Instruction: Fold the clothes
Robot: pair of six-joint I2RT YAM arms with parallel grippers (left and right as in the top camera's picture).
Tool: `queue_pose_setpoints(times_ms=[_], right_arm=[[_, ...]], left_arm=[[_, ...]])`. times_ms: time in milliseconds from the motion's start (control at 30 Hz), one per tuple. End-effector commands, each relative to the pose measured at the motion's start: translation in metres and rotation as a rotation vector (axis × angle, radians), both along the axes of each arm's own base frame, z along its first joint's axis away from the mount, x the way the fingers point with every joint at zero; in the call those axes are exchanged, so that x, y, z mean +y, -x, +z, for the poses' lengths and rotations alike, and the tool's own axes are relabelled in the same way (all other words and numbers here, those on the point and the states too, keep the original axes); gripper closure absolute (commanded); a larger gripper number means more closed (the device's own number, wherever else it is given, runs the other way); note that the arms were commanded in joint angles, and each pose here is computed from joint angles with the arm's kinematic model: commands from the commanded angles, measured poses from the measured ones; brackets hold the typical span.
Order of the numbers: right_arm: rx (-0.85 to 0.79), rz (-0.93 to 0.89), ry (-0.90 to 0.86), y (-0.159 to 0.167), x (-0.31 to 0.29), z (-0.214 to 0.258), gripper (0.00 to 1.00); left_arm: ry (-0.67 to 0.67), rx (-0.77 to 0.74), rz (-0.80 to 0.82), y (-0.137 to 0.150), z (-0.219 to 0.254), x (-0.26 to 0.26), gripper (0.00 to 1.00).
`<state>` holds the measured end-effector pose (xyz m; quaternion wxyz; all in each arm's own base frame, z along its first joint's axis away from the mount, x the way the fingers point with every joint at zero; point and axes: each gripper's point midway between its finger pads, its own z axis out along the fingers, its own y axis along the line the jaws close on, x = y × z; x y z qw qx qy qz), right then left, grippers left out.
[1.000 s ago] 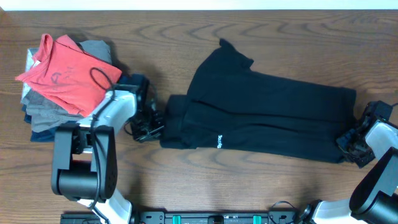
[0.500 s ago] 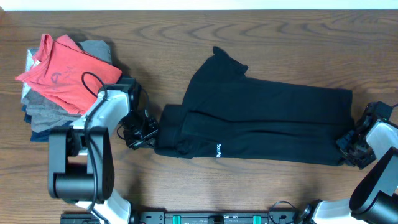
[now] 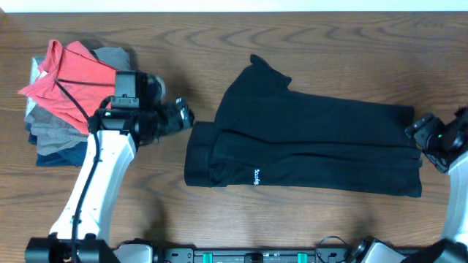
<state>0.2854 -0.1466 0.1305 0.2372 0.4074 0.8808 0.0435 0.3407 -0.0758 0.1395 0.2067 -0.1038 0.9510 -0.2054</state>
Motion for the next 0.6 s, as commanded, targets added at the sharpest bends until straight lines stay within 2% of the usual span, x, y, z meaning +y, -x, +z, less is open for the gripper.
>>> queue_pose_setpoints(times_ms=[0,167,267,567], right_arm=[[-0.047,0.12,-0.086,-0.006,0.022,0.004,0.15],[-0.017,0.129,-0.103,-0.001,0.026,-0.002,0.14],[-0.013,0.136,-0.103,-0.002,0.028,-0.002,0.13],[0.002,0.153,-0.102,0.001,0.031,-0.004,0.13]], left_arm=[[0.016,-0.095,-0.089,-0.019,0.021,-0.021,0.04],[0.003,-0.159,-0.2,-0.06,0.031,-0.056,0.0],[-0.005,-0.164,-0.251,-0.087,0.029,-0.076,0.02],[-0.029,-0.21,-0.39,-0.159,-0.011,-0.133,0.02]])
